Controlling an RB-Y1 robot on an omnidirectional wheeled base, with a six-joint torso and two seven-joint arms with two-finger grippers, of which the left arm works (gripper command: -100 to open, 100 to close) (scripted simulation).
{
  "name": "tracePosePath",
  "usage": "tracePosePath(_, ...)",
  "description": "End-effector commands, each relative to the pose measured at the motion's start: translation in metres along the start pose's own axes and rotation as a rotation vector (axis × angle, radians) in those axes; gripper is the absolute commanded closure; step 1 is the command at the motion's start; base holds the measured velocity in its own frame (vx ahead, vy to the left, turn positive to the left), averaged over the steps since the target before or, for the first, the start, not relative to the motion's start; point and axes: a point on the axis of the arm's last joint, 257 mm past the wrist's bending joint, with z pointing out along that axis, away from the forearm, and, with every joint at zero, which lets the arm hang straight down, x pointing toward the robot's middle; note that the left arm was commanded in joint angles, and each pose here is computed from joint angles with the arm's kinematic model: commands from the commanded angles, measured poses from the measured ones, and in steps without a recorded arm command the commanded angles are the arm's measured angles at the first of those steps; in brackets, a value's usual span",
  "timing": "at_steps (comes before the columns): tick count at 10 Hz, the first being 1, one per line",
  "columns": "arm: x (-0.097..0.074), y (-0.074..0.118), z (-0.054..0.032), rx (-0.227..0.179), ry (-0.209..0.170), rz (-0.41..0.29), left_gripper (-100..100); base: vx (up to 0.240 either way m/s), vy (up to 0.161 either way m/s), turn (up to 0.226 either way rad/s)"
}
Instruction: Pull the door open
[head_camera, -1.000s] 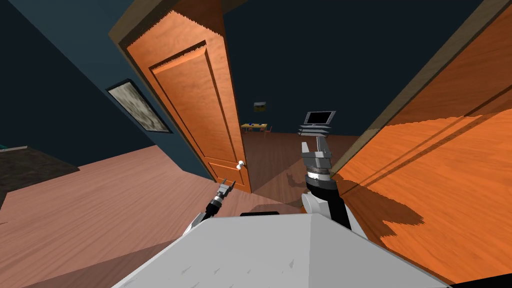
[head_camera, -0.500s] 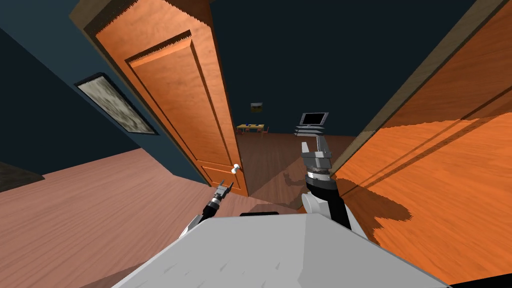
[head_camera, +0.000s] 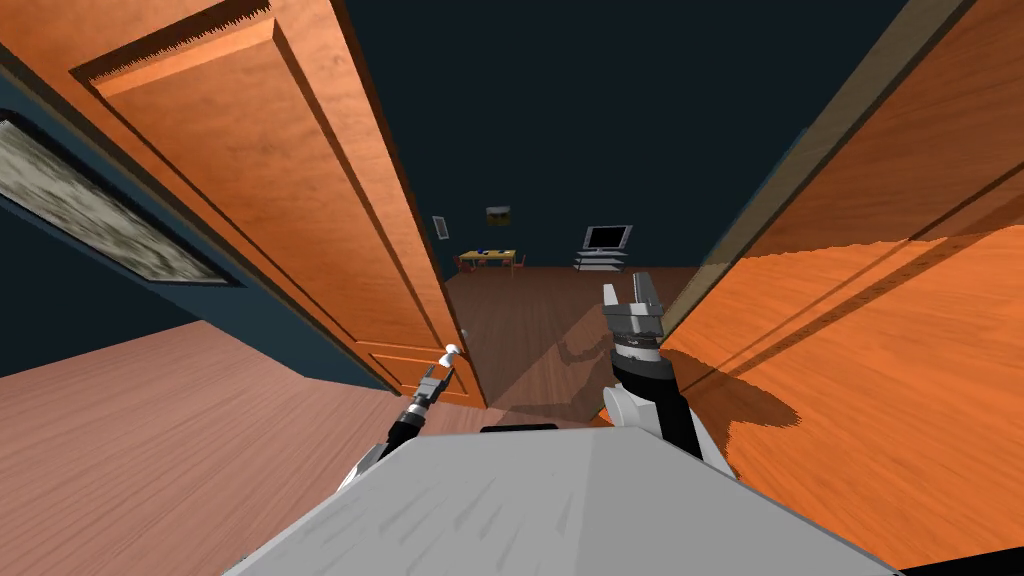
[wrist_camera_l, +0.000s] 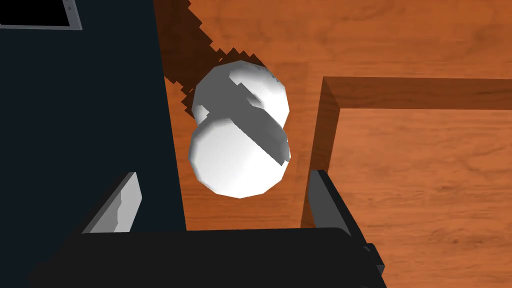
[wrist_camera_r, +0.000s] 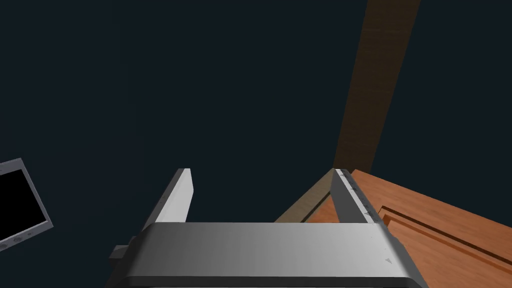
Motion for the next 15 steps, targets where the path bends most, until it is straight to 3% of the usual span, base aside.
tracePosePath(1,-0.0018,0.019,-0.0104,-0.038,-0.001,0.0,-100,0.202,-0.058,-0.237)
tracePosePath(2,-0.0022,0.0265,-0.0148,-0.053,-0.001,0.0,-100,0.193,-0.063,-0.183)
tracePosePath(5,-0.0026,0.0251,-0.0139,-0.051,-0.002,0.0,-100,0.045,-0.004,-0.005)
tracePosePath(6,-0.0026,0.0251,-0.0139,-0.051,-0.002,0.0,100,0.0,0.0,0.0)
tracePosePath(11,-0.0026,0.0251,-0.0139,-0.051,-0.002,0.0,100,0.0,0.001,-0.001)
tracePosePath(15,-0.0046,0.0285,-0.0119,-0.066,-0.013,-0.107,100,-0.027,0.015,-0.053)
